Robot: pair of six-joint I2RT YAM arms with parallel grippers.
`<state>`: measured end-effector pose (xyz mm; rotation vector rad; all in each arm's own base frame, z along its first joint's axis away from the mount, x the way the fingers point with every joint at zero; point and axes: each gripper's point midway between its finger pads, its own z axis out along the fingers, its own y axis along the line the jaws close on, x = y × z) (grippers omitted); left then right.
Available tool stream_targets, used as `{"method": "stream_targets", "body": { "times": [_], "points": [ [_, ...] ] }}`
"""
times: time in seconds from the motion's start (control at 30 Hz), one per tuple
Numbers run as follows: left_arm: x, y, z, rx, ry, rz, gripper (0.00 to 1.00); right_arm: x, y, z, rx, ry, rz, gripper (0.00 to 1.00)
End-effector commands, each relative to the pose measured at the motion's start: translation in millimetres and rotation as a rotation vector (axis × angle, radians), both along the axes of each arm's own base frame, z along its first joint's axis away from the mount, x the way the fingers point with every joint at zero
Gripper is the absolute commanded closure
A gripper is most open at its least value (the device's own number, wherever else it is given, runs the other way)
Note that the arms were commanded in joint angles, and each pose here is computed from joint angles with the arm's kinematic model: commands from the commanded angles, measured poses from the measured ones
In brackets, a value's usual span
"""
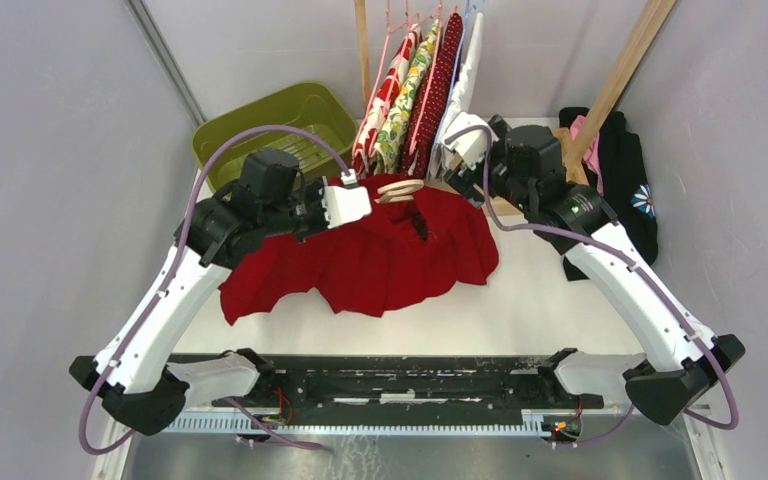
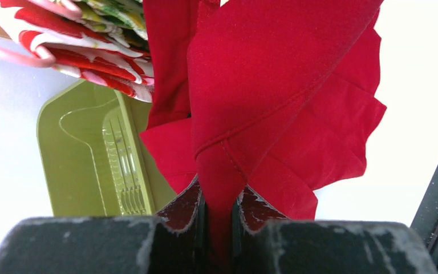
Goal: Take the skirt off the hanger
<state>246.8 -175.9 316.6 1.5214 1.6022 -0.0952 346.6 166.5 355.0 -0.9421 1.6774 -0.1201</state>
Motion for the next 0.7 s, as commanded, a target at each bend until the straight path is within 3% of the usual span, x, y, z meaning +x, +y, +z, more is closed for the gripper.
{"method": "stream_targets", "body": {
  "times": [0.0,0.4,0.67],
  "points": [
    [18.5,-11.8,52.7,-0.056,-0.167,-0.035,0.97,-28.0,3.1,-6.3,0.038,0.045,0.079,0.14],
    [21.5,-25.1,7.7,-0.035,-0.04,-0.058,0.97,-38.9,23.7,45.9,0.143,-0.027,0.2,0.17],
    [23.6,-35.5,-2.1,-0.031,-0.01,-0.1,0.97,-80.8,57.4,41.2,0.202,0.065,0.466,0.26]
  ]
}}
